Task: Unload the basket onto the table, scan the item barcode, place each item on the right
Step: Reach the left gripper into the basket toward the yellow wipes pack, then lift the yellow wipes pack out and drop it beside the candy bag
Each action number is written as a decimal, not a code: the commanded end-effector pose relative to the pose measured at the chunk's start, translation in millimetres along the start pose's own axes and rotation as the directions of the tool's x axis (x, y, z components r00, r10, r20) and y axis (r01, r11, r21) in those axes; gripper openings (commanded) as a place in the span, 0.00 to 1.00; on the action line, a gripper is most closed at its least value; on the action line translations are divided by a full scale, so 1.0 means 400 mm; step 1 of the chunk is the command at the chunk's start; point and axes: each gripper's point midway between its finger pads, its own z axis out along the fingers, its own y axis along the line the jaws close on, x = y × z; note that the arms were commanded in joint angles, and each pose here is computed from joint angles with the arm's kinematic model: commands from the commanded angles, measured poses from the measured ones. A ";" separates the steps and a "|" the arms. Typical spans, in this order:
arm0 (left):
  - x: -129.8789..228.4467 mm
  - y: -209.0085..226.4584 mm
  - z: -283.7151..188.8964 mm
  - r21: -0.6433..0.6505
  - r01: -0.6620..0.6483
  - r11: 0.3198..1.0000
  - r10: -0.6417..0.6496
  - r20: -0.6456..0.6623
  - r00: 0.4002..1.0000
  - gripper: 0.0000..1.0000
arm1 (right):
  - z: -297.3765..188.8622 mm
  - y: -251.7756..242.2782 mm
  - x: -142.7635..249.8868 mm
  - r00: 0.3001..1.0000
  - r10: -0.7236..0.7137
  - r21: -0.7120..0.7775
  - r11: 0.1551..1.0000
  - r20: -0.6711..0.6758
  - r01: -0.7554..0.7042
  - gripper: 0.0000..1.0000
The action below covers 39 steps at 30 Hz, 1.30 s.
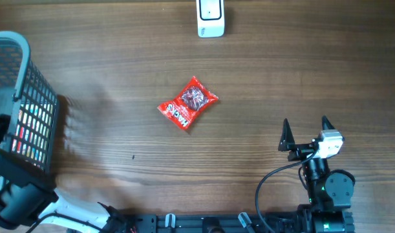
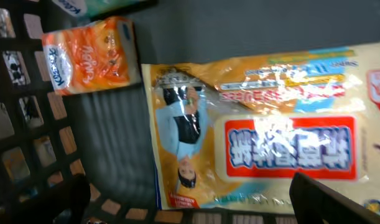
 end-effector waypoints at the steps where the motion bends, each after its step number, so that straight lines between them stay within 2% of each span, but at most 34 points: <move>1: 0.028 0.002 0.051 0.005 0.077 0.997 -0.077 -0.042 0.996 1.00 | -0.001 -0.002 -0.003 1.000 -0.009 0.006 1.000 0.006 0.009 1.00; 4: 0.082 -0.044 0.105 0.091 0.081 0.993 -0.069 -0.119 0.990 1.00 | -0.001 -0.002 -0.003 1.000 -0.009 0.006 1.000 0.006 0.009 1.00; 8: 0.120 -0.043 0.189 0.090 0.089 0.992 -0.077 -0.125 0.989 1.00 | -0.001 -0.002 -0.003 1.000 -0.010 0.006 1.000 0.006 0.009 1.00; 17: 0.148 -0.056 0.251 0.134 0.108 0.985 -0.091 -0.129 0.988 1.00 | -0.001 -0.002 -0.003 1.000 -0.009 0.006 1.000 0.006 0.009 1.00; 18: 0.153 -0.056 0.259 0.135 0.108 0.985 -0.091 -0.128 0.988 0.93 | -0.001 -0.002 -0.003 1.000 -0.009 0.006 1.000 0.006 0.009 1.00; 19: 0.151 -0.057 0.261 0.138 0.108 0.985 -0.091 -0.124 0.988 0.81 | -0.001 -0.002 -0.003 1.000 -0.009 0.006 1.000 0.006 0.009 1.00; 20: 0.147 -0.060 0.261 0.143 0.103 0.984 -0.087 -0.117 0.989 0.58 | -0.001 -0.002 -0.003 1.000 -0.009 0.006 1.000 0.006 0.009 1.00; 21: 0.145 -0.061 0.261 0.145 0.104 0.984 -0.087 -0.114 0.990 0.41 | -0.001 -0.002 -0.003 1.000 -0.010 0.006 1.000 0.006 0.009 1.00; 26: 0.130 -0.062 0.237 0.152 0.106 0.983 -0.091 -0.104 0.990 0.04 | -0.001 -0.002 -0.003 1.000 -0.009 0.006 1.000 0.006 0.009 1.00; 30: 0.048 -0.085 0.069 0.256 0.119 0.959 -0.106 -0.066 0.992 0.04 | -0.001 -0.002 -0.003 1.000 -0.009 0.006 1.000 0.006 0.009 1.00; 32: -0.010 -0.093 -0.091 0.360 0.120 0.925 -0.125 -0.009 0.992 0.04 | -0.001 -0.002 -0.003 1.000 -0.010 0.006 1.000 0.006 0.010 1.00; 34: -0.059 -0.084 -0.263 0.482 0.100 0.871 -0.168 0.101 0.981 0.04 | -0.001 -0.002 -0.003 1.000 -0.009 0.006 1.000 0.006 0.009 1.00; 36: -0.076 -0.069 -0.380 0.569 0.066 0.820 -0.208 0.188 0.960 0.04 | -0.001 -0.002 -0.003 1.000 -0.010 0.006 1.000 0.006 0.009 1.00; 37: -0.076 -0.060 -0.468 0.643 0.023 0.765 -0.238 0.249 0.939 0.04 | -0.001 -0.002 -0.003 1.000 -0.009 0.006 1.000 0.006 0.009 1.00; 39: -0.040 -0.071 -0.638 0.794 -0.108 0.598 -0.252 0.314 0.915 0.04 | -0.001 -0.002 -0.003 1.000 -0.009 0.006 1.000 0.006 0.009 1.00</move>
